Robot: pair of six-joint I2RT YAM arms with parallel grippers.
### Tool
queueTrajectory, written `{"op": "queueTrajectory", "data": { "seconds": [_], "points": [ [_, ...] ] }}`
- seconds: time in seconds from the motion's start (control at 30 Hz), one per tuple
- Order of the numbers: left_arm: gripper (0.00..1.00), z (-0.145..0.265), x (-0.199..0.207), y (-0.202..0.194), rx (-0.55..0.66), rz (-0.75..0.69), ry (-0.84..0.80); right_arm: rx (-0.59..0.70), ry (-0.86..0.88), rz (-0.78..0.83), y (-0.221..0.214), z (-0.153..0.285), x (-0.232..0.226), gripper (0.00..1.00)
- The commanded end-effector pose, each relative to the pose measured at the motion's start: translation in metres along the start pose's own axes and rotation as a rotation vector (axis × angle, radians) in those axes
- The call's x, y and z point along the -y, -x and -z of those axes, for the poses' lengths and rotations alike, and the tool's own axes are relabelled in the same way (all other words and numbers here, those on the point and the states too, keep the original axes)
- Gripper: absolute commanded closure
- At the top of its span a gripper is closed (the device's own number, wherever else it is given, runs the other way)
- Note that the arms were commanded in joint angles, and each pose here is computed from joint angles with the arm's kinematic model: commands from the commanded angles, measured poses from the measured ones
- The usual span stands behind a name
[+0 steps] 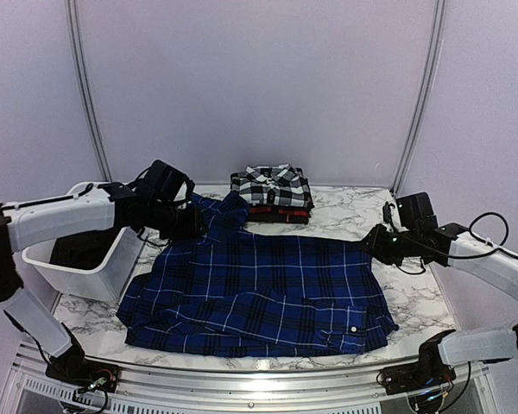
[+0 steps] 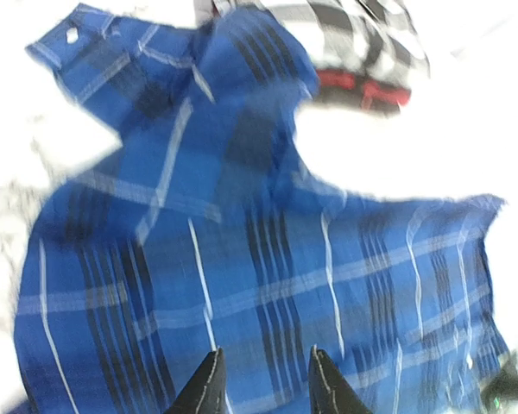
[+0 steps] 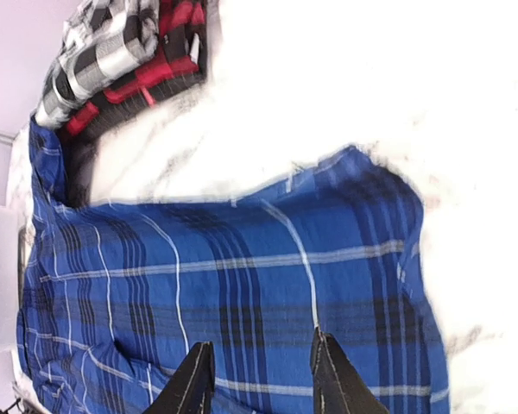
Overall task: Fold and stack the long sleeve shirts
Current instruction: Pick up the 1/3-folded shirt from the center of the board.
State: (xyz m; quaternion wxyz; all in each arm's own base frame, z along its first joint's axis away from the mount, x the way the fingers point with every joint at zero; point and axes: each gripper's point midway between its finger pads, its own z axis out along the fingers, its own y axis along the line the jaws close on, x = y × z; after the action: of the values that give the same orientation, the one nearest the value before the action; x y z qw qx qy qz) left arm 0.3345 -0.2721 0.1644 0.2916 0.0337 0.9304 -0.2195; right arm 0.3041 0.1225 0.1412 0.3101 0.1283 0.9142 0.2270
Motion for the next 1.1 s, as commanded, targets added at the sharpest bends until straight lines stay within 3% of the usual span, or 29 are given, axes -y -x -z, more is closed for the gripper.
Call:
{"op": "queueTrajectory", "data": {
  "seconds": [0.0,0.27,0.5,0.73,0.9,1.07],
  "points": [
    [0.64,-0.036,-0.02,0.046,0.011,-0.051,0.071,0.113,0.104,0.063,0.042,0.006,-0.025,0.65],
    [0.61,-0.102,-0.033,0.113,0.057,-0.036,0.072,0.159,0.108,0.099,0.056,0.017,-0.031,0.63],
    [0.61,-0.149,-0.034,0.113,-0.006,-0.053,-0.006,0.182,0.086,0.103,0.069,0.02,-0.023,0.59],
    [0.62,-0.167,-0.033,0.115,-0.013,-0.065,-0.031,0.148,0.062,0.098,0.071,0.0,-0.009,0.58],
    [0.85,-0.167,-0.03,0.121,0.005,-0.073,-0.037,0.135,0.041,0.097,0.067,-0.01,-0.001,0.57],
    [0.96,-0.149,-0.029,0.133,0.048,-0.108,-0.018,0.131,0.013,0.109,0.066,-0.019,0.007,0.57]
  ]
}}
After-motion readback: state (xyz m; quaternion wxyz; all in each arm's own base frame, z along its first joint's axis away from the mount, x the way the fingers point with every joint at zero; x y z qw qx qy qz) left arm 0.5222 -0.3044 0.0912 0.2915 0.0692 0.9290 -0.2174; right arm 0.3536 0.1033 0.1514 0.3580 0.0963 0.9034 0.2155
